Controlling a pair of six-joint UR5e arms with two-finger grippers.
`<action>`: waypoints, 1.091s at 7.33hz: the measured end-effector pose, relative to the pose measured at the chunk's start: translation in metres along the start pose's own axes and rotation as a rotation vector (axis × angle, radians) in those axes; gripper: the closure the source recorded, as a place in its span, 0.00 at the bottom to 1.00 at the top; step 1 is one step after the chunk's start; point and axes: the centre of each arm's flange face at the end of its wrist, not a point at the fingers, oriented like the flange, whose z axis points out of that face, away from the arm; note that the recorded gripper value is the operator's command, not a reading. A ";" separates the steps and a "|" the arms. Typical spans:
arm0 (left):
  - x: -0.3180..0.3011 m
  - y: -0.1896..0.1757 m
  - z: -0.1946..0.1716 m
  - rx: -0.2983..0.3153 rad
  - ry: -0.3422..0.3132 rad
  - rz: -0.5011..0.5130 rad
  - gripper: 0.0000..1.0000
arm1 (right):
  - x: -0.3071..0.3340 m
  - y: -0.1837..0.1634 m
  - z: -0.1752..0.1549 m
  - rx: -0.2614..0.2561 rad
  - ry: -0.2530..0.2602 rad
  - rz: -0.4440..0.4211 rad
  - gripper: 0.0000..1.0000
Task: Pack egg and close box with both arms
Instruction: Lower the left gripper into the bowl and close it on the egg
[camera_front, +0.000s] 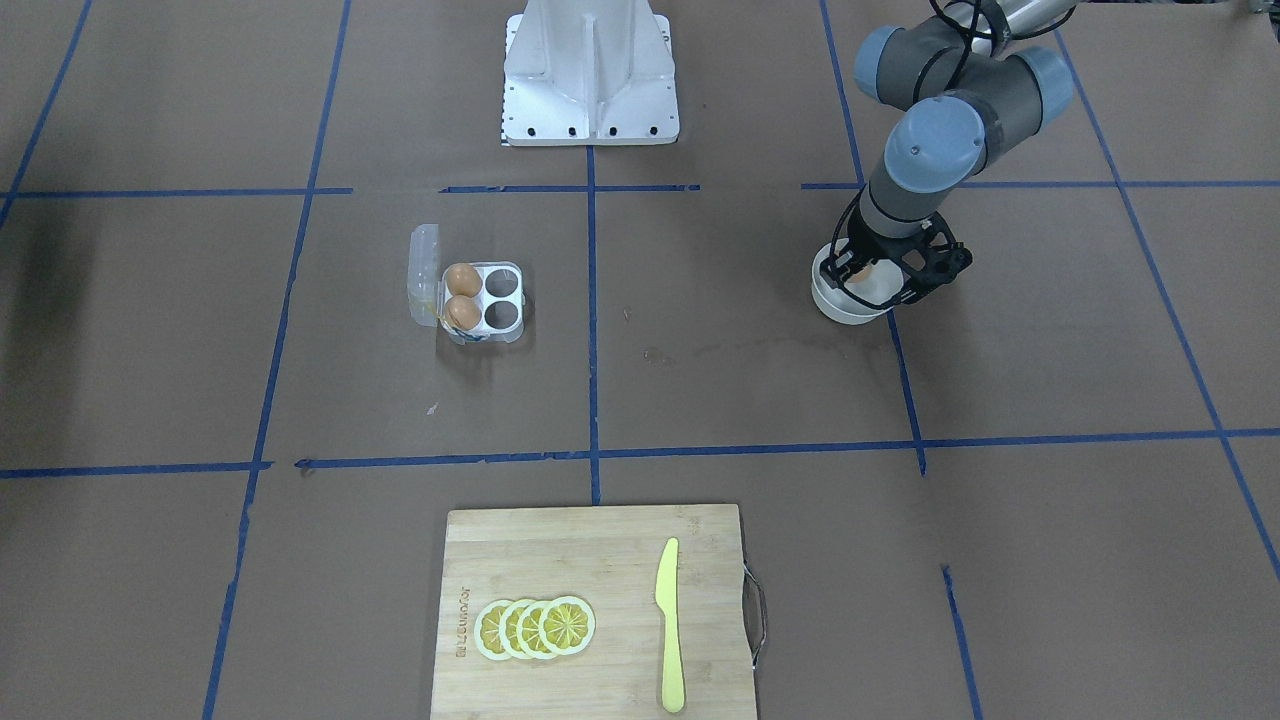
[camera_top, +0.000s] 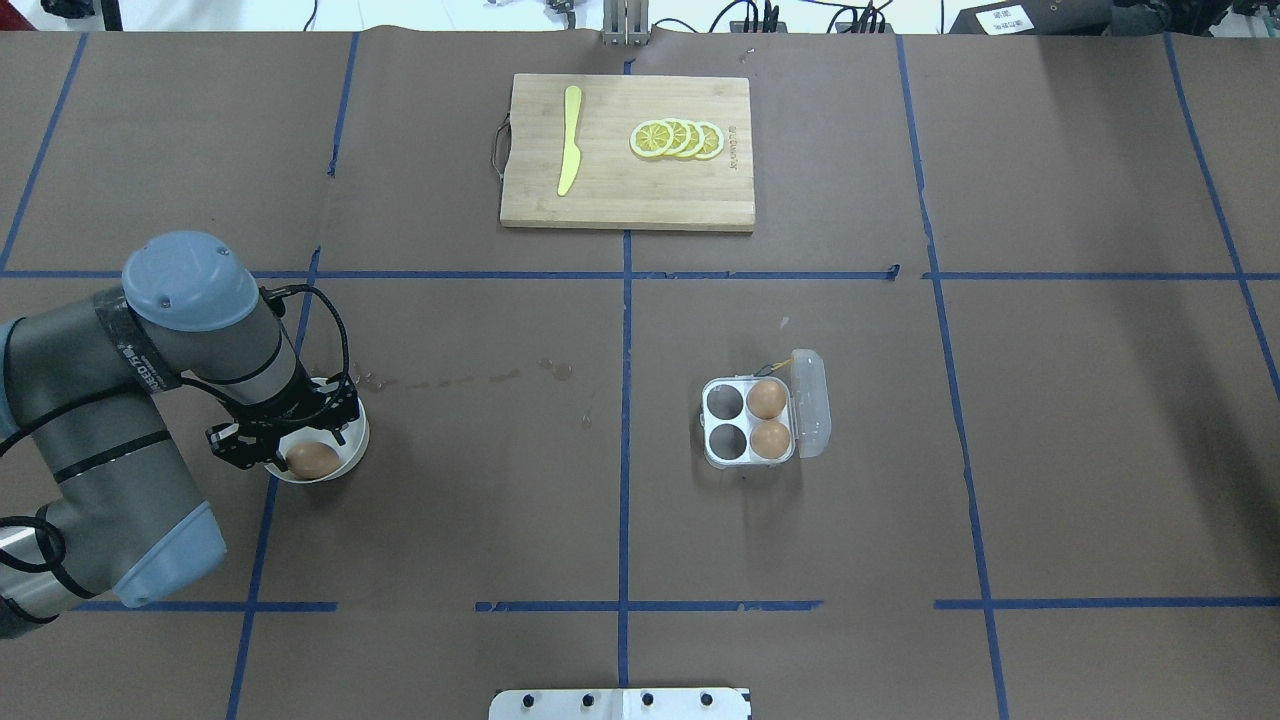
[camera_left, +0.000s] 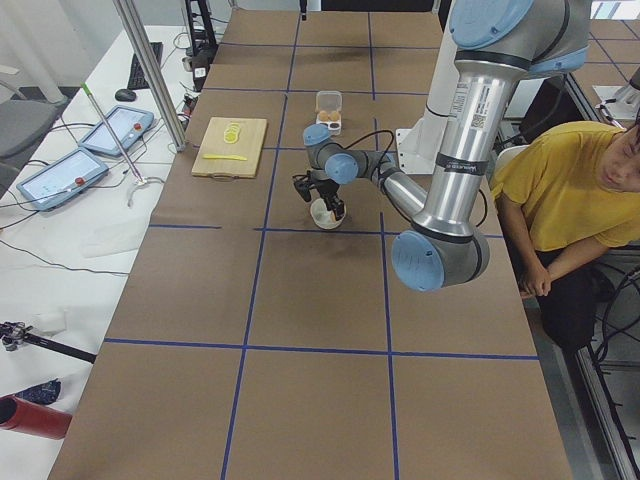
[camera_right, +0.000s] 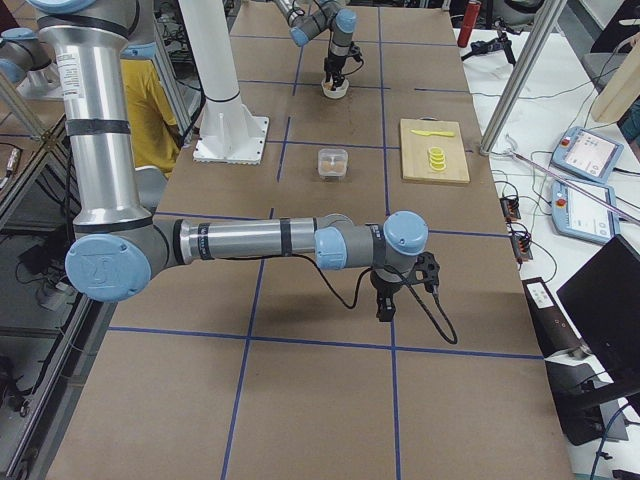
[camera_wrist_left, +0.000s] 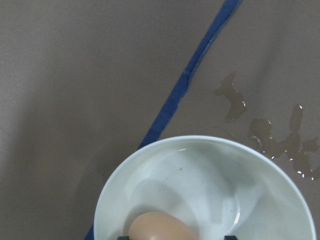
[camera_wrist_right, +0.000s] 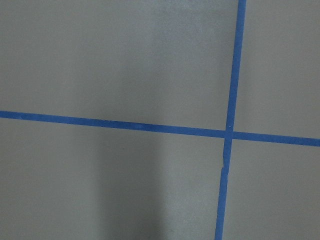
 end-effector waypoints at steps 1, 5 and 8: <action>0.000 0.000 0.001 0.000 -0.001 0.000 0.43 | 0.000 0.000 0.000 0.001 0.000 -0.001 0.00; 0.001 0.003 0.002 -0.005 -0.002 0.005 0.28 | -0.002 0.000 -0.001 0.002 -0.002 -0.003 0.00; 0.004 0.005 0.000 -0.007 0.003 0.009 0.36 | -0.001 0.000 -0.001 0.002 -0.002 -0.002 0.00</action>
